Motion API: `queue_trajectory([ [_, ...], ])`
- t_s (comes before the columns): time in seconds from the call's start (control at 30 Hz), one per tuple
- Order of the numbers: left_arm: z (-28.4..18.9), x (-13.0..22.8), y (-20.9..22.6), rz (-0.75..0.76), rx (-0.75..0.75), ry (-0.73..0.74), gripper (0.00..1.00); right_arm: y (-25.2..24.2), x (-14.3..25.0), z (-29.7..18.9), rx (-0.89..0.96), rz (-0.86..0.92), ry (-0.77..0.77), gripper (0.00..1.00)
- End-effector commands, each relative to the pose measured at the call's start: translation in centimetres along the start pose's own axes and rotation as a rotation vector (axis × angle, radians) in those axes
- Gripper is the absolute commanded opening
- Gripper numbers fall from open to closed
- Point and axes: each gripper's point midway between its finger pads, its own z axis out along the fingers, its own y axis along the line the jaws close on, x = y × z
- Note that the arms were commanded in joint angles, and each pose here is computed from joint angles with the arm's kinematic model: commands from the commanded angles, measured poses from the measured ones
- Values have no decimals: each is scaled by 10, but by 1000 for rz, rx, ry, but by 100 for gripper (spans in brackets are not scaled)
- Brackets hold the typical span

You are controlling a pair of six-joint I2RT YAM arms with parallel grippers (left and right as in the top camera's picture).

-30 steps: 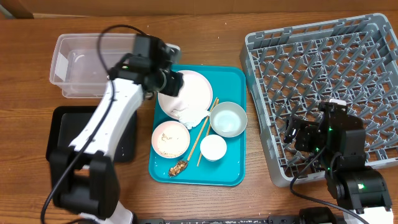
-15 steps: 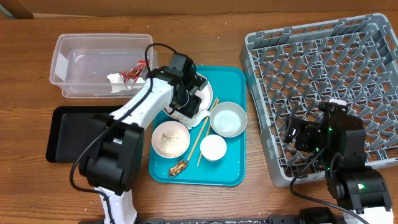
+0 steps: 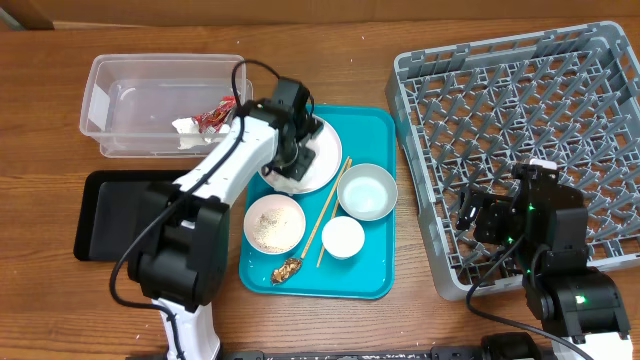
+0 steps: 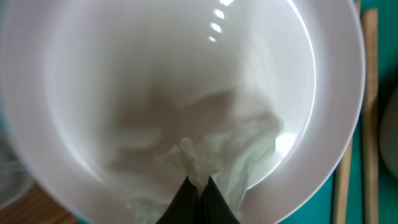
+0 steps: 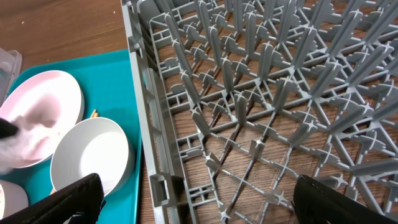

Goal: Sort waste into correct bins and load items into the dishwasher
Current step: 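Pick remaining tissue off the plate with the left gripper, drop in bin, then reach the left gripper to the white cup and grasp it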

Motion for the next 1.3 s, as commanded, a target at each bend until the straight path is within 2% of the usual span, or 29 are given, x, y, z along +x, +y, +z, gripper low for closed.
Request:
queue_trajectory([
  [0.0, -63, -32, 38, -75, -115, -162, 4, 3, -11, -7, -12, 3, -31, 100],
  [0.2, -116, -43, 102, -246, -198, -316, 4, 3, -11, -7, -11, 3, -31, 100],
  [0.4, -125, -31, 164, -399, -256, -367, 5, 3, -11, -7, -12, 3, -31, 100],
  [0.47, -126, -27, 178, -429, -269, -376, 16, 3, -11, -7, -12, 3, -31, 100],
  [0.5, -126, -25, 183, -444, -275, -379, 31, 3, -11, -7, -12, 3, -31, 100],
  [0.57, -127, -22, 188, -458, -274, -379, 49, 3, -11, -7, -12, 3, -31, 100],
  [0.63, -125, -21, 185, -457, -254, -375, 55, 3, -11, -7, -12, 3, -31, 100],
  [0.8, -115, -17, 152, -437, -107, -324, 57, 3, -11, -7, -12, 3, -31, 100],
  [0.93, -107, -7, 117, -495, 19, -243, 59, 3, -11, -7, -12, 3, -31, 100],
  [1.27, -98, 25, 46, -515, 98, -7, 65, 3, -11, -7, -12, 4, -31, 100],
])
